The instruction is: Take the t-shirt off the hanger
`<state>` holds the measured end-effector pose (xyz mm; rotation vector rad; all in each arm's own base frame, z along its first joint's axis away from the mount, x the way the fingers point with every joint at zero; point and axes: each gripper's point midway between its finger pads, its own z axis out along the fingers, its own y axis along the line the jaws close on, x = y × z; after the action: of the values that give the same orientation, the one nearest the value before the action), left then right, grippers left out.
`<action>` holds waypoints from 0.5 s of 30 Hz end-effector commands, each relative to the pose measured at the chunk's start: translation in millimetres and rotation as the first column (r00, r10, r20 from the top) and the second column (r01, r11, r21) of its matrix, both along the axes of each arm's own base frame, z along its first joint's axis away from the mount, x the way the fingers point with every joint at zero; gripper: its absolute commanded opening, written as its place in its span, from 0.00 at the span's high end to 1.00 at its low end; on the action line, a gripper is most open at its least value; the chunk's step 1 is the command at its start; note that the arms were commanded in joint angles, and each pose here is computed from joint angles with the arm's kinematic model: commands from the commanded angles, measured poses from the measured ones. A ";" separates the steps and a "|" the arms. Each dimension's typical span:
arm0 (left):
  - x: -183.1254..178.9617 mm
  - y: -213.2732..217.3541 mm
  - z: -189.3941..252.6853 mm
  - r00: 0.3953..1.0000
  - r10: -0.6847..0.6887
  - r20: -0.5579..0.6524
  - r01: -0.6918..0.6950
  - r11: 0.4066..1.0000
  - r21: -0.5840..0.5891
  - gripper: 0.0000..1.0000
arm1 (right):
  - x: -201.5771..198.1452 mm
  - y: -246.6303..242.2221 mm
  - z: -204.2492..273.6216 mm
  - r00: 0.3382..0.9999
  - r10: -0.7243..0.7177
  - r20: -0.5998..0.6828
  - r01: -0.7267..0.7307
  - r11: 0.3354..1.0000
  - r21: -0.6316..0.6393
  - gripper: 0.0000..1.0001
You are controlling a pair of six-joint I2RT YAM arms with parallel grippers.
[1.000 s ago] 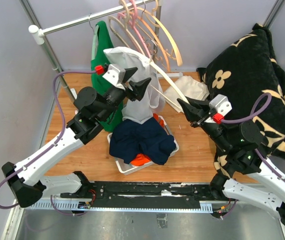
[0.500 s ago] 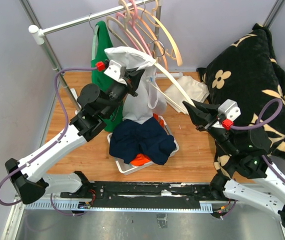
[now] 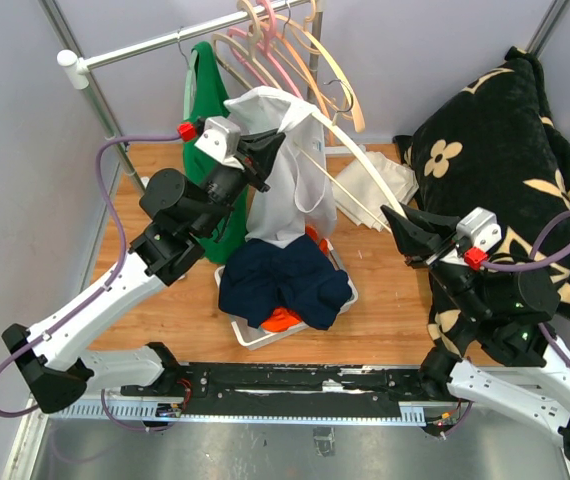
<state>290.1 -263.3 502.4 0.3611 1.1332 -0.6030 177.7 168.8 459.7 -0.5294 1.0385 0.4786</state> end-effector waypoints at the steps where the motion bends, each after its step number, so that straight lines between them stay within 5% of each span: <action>1: 0.4 0.3 11.9 1.000 0.006 0.011 -0.006 1.000 -0.016 0.99 | -3.7 -12.3 21.6 0.998 -0.029 0.058 0.025 0.998 0.060 0.99; 15: 53.1 32.1 57.1 0.943 0.334 0.008 -0.334 0.942 -0.031 0.99 | -19.6 -28.2 18.3 0.998 -0.009 0.058 0.005 0.998 0.069 0.99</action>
<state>328.2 -254.9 525.0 0.2473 1.1727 -0.4387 171.2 158.7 457.6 -0.5255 1.0398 0.4752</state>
